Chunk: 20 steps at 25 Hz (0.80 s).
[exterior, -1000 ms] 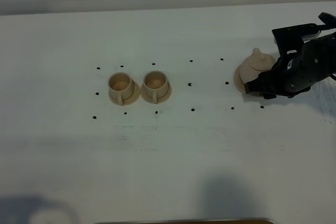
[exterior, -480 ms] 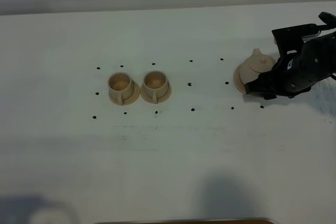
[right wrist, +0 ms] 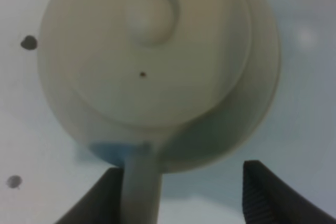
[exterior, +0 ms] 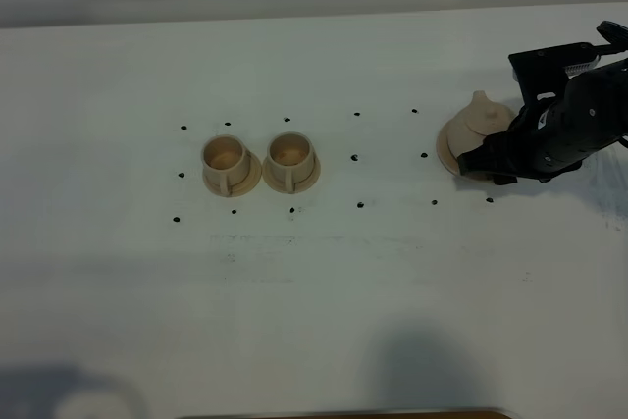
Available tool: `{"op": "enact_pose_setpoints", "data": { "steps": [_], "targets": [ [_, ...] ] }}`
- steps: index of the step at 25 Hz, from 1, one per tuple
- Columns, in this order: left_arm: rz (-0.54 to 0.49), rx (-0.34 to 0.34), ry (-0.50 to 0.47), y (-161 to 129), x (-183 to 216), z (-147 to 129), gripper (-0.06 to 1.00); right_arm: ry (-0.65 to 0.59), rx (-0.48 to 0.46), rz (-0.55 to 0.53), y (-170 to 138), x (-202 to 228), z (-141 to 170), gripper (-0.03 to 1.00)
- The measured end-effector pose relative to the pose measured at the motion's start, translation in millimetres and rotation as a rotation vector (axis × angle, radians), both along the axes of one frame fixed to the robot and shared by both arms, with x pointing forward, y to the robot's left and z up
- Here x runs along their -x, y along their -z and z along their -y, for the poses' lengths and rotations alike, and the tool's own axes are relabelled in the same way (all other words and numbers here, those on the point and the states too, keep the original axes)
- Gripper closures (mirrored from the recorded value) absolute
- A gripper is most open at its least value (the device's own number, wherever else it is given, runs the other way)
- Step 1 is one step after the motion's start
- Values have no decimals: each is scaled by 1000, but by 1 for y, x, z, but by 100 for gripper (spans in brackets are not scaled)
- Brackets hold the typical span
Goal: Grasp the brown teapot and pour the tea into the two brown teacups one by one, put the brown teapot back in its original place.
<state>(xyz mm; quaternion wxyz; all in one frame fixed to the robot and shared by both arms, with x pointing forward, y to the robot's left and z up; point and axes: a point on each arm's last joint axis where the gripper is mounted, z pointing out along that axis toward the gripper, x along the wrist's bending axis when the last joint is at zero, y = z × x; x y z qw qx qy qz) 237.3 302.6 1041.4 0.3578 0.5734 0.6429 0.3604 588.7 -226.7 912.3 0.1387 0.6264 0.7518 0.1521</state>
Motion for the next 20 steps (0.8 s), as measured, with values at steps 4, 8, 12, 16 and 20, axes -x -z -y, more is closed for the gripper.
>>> {"op": "enact_pose_setpoints", "data": {
  "steps": [4,8,12,16,20],
  "targets": [
    [0,0,0,0,0,0,44,-1,0,2,0,0,0,50],
    [0,0,0,0,0,0,44,-1,0,2,0,0,0,50],
    [0,0,0,0,0,0,44,-1,-3,16,-5,0,0,50],
    [0,0,0,0,0,0,44,-2,-4,25,-7,0,0,50],
    [0,0,0,0,0,0,44,-2,-5,26,-7,0,0,50]
  ]
}}
